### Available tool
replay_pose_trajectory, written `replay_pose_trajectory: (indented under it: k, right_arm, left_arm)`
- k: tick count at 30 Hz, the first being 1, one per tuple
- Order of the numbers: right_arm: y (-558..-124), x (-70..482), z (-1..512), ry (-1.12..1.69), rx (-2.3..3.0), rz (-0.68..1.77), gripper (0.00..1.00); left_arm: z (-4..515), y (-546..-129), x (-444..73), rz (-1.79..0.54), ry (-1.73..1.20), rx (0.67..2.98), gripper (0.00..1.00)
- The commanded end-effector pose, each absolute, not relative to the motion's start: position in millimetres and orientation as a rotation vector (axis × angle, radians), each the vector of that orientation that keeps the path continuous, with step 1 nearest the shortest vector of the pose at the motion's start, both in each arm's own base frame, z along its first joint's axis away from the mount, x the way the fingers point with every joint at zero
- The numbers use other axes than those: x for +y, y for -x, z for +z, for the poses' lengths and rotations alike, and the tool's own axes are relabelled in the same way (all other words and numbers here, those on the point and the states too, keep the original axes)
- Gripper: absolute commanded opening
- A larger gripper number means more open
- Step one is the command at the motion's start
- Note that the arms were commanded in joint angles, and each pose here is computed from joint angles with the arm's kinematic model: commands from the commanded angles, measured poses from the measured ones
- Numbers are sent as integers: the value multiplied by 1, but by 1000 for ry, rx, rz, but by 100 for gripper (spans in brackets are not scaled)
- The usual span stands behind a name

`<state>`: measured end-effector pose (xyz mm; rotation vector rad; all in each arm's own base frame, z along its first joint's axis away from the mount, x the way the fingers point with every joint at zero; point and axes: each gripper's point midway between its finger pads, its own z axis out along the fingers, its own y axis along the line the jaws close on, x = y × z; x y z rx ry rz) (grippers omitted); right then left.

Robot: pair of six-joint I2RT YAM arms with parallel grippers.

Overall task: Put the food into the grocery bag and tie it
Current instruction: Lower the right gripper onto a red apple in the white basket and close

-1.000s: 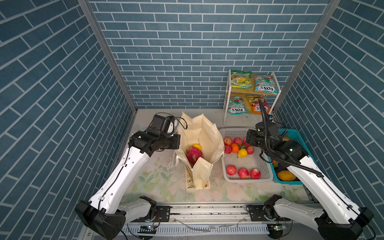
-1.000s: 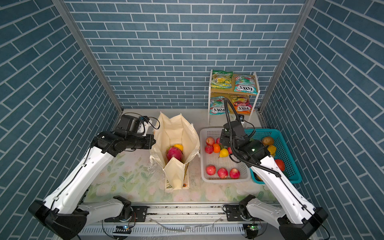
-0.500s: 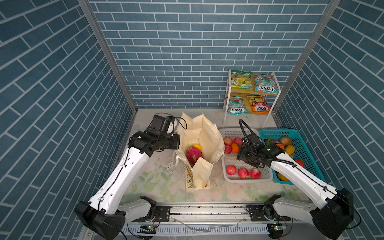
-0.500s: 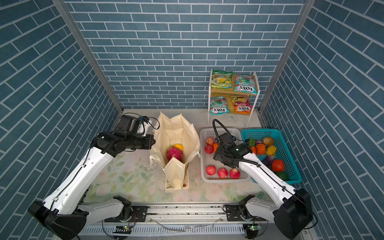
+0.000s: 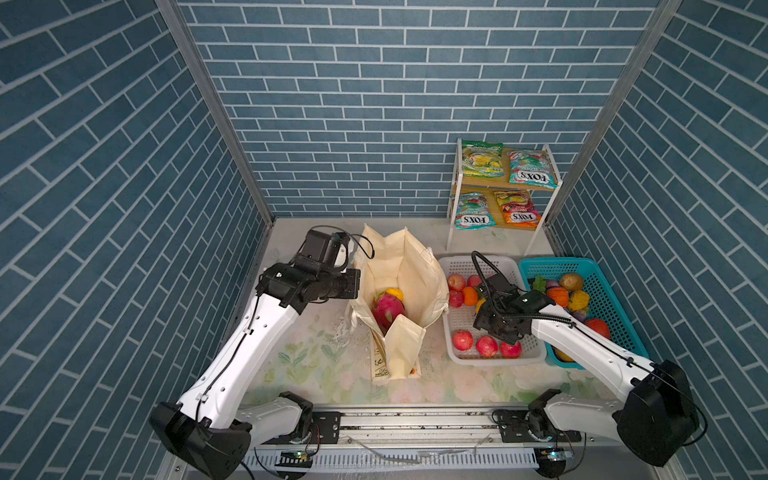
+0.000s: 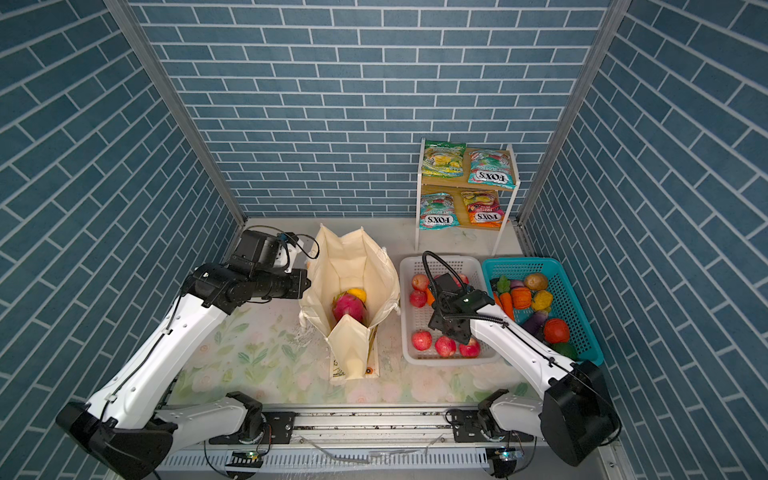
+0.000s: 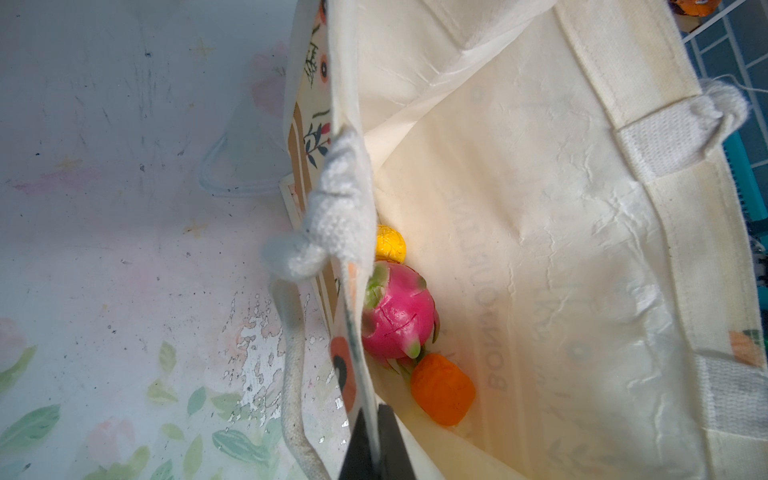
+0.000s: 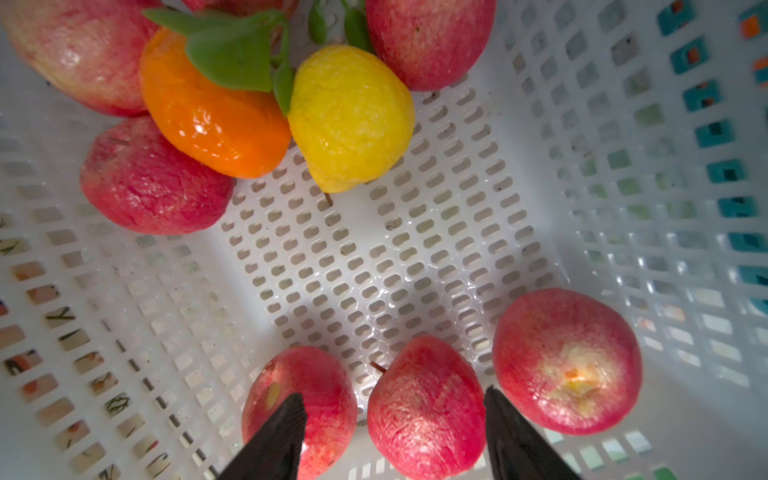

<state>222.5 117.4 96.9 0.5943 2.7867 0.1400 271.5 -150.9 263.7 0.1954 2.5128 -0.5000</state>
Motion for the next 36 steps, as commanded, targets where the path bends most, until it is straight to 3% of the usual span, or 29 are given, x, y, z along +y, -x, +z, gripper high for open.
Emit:
replay_pose_trajectory:
  k: [1,23,36]
  right_arm:
    - [-213,107,86,-709,2806,75,73]
    - [-196,112,57,-781,2922,55,80]
    - [-198,113,50,-788,2920,62,67]
  left_arm:
    - [260,-270,-152,-498,-213,2519,0]
    - [257,-270,-153,-510,-205,2515,0]
    - [256,-271,-154,-511,-208,2516,0]
